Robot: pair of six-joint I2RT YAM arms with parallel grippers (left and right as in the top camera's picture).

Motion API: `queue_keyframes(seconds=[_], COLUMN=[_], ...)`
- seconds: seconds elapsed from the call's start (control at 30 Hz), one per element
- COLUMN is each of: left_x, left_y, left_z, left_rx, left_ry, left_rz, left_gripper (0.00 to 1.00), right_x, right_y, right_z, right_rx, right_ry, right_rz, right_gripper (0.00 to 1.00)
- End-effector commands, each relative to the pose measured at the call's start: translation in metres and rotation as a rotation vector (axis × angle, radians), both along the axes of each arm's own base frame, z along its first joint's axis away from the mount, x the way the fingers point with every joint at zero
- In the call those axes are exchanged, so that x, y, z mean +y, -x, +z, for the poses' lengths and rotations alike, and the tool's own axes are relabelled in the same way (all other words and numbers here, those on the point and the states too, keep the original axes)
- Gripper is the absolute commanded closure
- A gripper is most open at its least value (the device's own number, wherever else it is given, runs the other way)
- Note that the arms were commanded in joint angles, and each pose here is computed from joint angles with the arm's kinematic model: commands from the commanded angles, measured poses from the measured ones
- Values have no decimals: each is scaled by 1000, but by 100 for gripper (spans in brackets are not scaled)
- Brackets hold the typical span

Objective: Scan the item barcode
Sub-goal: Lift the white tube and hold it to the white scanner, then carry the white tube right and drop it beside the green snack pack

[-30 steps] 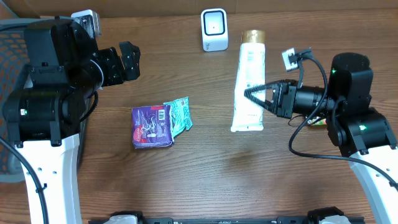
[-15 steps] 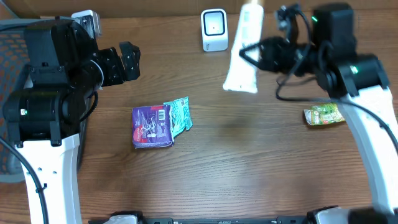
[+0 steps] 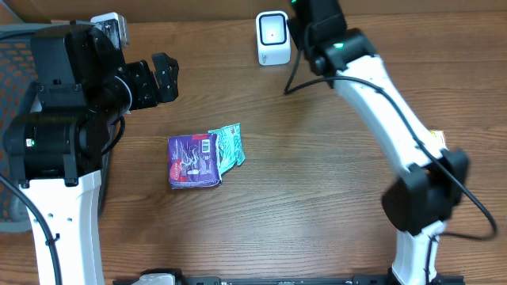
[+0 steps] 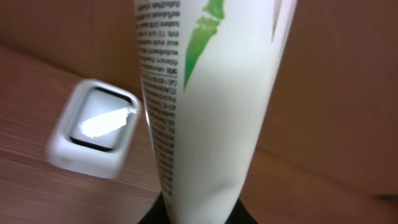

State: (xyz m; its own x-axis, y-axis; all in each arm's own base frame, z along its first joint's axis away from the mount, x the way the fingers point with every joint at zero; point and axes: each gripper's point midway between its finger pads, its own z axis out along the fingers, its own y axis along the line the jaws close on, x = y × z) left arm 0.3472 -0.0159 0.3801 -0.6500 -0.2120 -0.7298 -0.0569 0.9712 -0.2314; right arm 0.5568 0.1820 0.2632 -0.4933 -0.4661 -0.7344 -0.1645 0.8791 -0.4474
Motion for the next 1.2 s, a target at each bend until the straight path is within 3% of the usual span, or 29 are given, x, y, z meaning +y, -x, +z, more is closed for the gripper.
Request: queue_keyframes(seconds=[0.0,0.27,0.7,1.17], left_x=[-1,-1,-1,-1], left_y=[-1,-1,-1,-1], left_z=[2,2,2,2], left_rx=[-9,-9,-9,-9], left_ry=[-12,-12,-12,-12], left_rz=[-16,-16,-16,-16], left_gripper=[1,1,0,1], right_x=[-24,-7,27,15], right_y=[-22,-61,-62,-65], right_z=[-2,-53,-117,-113], right_rx=[-24,-61,-4,-27], right_ry=[414,592,620,626], right_rz=[-15,22,100,22], right_gripper=[96,96,96,96])
